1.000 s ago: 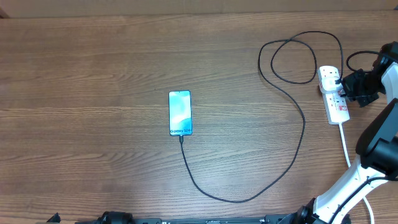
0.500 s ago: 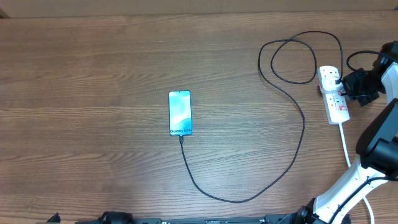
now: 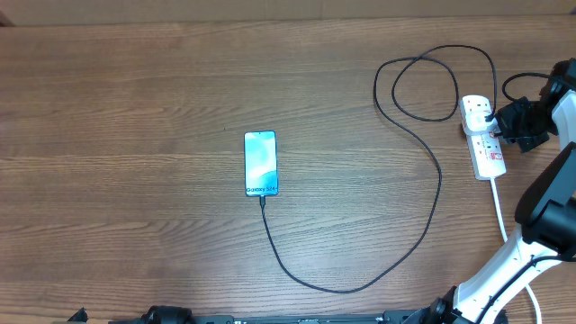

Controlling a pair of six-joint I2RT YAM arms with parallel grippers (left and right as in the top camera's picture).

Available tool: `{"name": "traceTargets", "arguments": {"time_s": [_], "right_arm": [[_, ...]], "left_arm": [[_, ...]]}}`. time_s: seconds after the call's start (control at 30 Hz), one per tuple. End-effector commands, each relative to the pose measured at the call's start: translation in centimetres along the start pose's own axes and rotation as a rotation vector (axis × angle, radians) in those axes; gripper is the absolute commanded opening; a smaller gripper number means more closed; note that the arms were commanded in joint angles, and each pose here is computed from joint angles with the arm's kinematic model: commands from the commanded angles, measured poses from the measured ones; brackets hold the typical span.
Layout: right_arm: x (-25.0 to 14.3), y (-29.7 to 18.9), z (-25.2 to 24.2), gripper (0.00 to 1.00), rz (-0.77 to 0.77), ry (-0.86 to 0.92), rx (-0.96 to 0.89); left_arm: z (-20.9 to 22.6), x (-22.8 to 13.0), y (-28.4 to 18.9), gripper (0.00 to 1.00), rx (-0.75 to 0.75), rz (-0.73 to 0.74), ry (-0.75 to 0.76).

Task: Plug charger to phone and switch on socket

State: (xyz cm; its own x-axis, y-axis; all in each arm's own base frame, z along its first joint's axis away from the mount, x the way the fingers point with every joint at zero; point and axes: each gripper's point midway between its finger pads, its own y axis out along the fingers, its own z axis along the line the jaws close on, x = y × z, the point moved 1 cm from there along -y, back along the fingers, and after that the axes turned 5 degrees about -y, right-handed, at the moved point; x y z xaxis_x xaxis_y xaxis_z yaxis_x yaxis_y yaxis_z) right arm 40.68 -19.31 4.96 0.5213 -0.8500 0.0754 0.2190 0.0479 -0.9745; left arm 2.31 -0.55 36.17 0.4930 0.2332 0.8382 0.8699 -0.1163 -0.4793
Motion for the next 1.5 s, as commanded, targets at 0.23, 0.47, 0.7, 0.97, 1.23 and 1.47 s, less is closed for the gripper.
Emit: {"name": "traceTargets", "arguments": {"time_s": [0.23,0.47,0.7,0.97,1.23,1.47], "right_arm": [[0.5,0.0,0.5,0.04,-0.006,0.001,0.011],[0.2,0.9,0.3,0.04,0.015,0.005,0.000],[-1.2,3.7,0.2,0.04,0.093,-0.002,-0.016],[-1.6,3.9,0.5,0.04,0.105,-0.019,-0.021],[-0.6,1.0,0.9,0.04,0.102,-0.031,-0.036],[0.0,0.3,1.2,0.04,0.081,-0.032,-0.037]], "left_arm": [[0.2,-0.1,-0.2,1.00,0.013,-0.014,-0.013],[0.2,-0.1,-0.2,1.00,0.013,-0.014,-0.013],[0.2,-0.1,-0.2,1.00,0.013,-0.014,-0.013],[0.2,-0.1,-0.2,1.00,0.013,-0.014,-0.013],[0.2,-0.1,-0.2,0.99,0.013,-0.014,-0.013],[0.2,-0.1,-0.2,1.00,0.013,-0.014,-0.013]]}}
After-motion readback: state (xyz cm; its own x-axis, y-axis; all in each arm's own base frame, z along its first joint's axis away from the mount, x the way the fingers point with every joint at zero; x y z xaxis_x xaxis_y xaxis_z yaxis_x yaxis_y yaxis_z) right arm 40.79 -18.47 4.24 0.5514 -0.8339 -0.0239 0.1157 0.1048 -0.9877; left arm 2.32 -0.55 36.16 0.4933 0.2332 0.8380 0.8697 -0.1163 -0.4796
